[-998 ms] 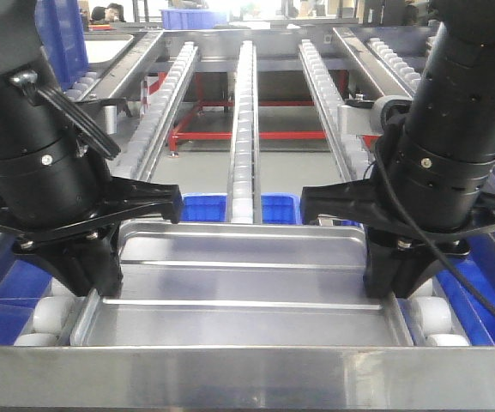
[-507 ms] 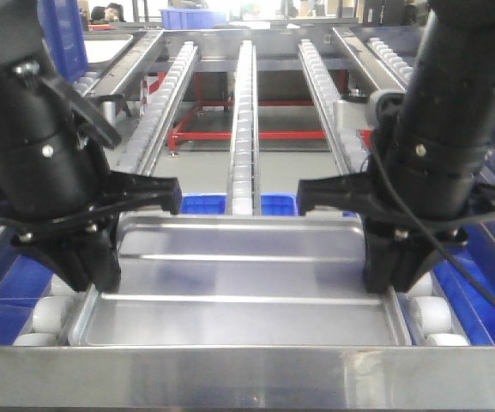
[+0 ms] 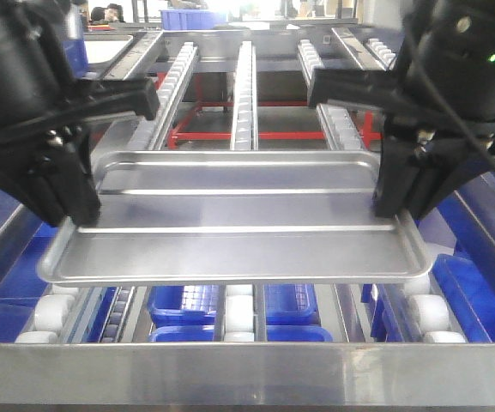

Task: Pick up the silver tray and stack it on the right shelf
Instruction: 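Lift the silver tray off the rollers with both grippers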

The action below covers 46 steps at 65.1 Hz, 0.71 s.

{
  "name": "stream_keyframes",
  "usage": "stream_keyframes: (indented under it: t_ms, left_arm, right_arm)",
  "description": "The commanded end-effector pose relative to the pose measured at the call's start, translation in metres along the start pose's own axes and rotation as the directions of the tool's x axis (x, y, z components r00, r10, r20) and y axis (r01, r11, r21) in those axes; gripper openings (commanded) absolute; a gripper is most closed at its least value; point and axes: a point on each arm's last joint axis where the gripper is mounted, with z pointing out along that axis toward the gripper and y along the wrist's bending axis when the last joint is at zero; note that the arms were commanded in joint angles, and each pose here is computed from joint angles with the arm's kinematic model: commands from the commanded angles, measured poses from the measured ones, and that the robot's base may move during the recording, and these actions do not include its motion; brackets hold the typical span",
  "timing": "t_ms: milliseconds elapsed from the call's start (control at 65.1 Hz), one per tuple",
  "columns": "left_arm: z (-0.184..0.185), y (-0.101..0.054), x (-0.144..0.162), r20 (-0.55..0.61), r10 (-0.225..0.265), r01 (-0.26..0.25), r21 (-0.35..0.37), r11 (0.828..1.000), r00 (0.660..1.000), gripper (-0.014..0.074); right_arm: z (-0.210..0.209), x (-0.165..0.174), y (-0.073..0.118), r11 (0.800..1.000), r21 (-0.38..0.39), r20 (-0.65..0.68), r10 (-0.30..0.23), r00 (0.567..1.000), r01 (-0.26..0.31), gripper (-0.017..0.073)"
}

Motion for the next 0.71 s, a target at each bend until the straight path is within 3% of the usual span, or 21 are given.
stream_keyframes:
  t_ms: [0,215,292,430,691]
  left_arm:
    - [-0.019,-0.003,0.008,0.031,-0.017,0.017,0.029,0.999,0.999,-0.01]
    - [-0.02,-0.002,0.049,0.003,-0.043,0.043,-0.013,0.999,0.999,-0.01]
    - [-0.022,-0.004,0.065,-0.013,-0.025,0.024,-0.038,0.999,1.0,-0.01]
    - [-0.029,-0.012,0.09,-0.033,-0.01,0.01,-0.009,1.0,0.999,-0.01]
    - [-0.035,-0.01,0.106,-0.057,0.007,-0.009,-0.023,1.0,0.998,-0.01]
  right_arm:
    - [-0.024,0.003,0.004,0.998,-0.067,0.067,0.022,0.998,-0.018,0.006]
    - [-0.02,0.049,-0.001,1.0,-0.011,0.034,0.007,0.999,-0.007,0.006]
    - [-0.022,0.065,-0.002,1.0,-0.001,0.02,-0.01,1.0,0.01,0.006]
    - [-0.028,0.089,-0.001,0.999,-0.006,-0.017,-0.04,0.999,0.04,0.006]
    - [-0.028,0.109,-0.005,0.997,0.015,-0.056,-0.075,0.996,0.076,0.006]
